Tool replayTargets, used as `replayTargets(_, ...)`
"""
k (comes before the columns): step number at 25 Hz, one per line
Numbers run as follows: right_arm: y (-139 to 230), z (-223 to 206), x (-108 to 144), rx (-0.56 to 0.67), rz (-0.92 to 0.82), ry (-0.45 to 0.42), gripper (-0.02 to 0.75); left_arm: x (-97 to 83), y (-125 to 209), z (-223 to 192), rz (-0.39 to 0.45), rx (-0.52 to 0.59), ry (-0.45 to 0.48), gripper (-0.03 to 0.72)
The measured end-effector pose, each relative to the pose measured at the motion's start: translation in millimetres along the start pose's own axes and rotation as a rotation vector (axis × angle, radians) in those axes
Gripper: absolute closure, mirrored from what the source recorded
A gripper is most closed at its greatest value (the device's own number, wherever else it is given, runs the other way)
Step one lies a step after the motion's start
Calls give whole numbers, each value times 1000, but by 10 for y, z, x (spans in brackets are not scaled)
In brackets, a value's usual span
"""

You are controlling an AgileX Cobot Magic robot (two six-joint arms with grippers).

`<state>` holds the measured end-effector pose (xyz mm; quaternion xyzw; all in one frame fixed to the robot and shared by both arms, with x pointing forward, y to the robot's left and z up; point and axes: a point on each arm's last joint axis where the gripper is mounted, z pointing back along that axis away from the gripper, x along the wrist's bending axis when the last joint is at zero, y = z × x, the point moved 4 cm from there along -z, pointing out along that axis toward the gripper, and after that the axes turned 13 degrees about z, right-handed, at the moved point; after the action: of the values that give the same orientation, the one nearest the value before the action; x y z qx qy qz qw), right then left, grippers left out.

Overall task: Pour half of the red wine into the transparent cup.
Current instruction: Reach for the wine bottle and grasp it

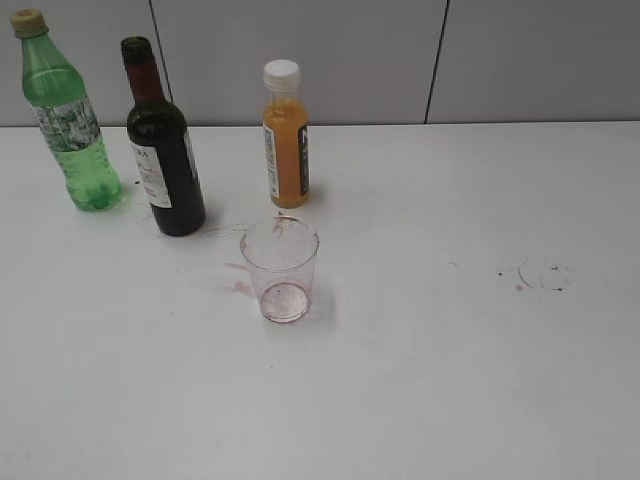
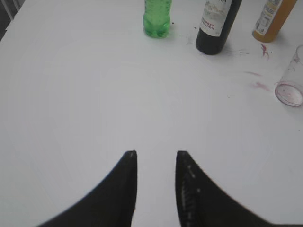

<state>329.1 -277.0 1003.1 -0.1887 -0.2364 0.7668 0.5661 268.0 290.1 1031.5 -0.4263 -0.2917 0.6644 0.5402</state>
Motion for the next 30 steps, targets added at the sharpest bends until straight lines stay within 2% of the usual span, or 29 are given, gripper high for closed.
replayTargets(8, 68, 217, -9, -162, -27, 57, 144, 0, 0, 0, 0, 0, 0, 480)
replayTargets(19, 281, 575, 75, -460, 1, 107, 144, 0, 0, 0, 0, 0, 0, 480)
replayTargets(30, 311, 605, 85, -491, 5, 113, 145, 0, 0, 0, 0, 0, 0, 480)
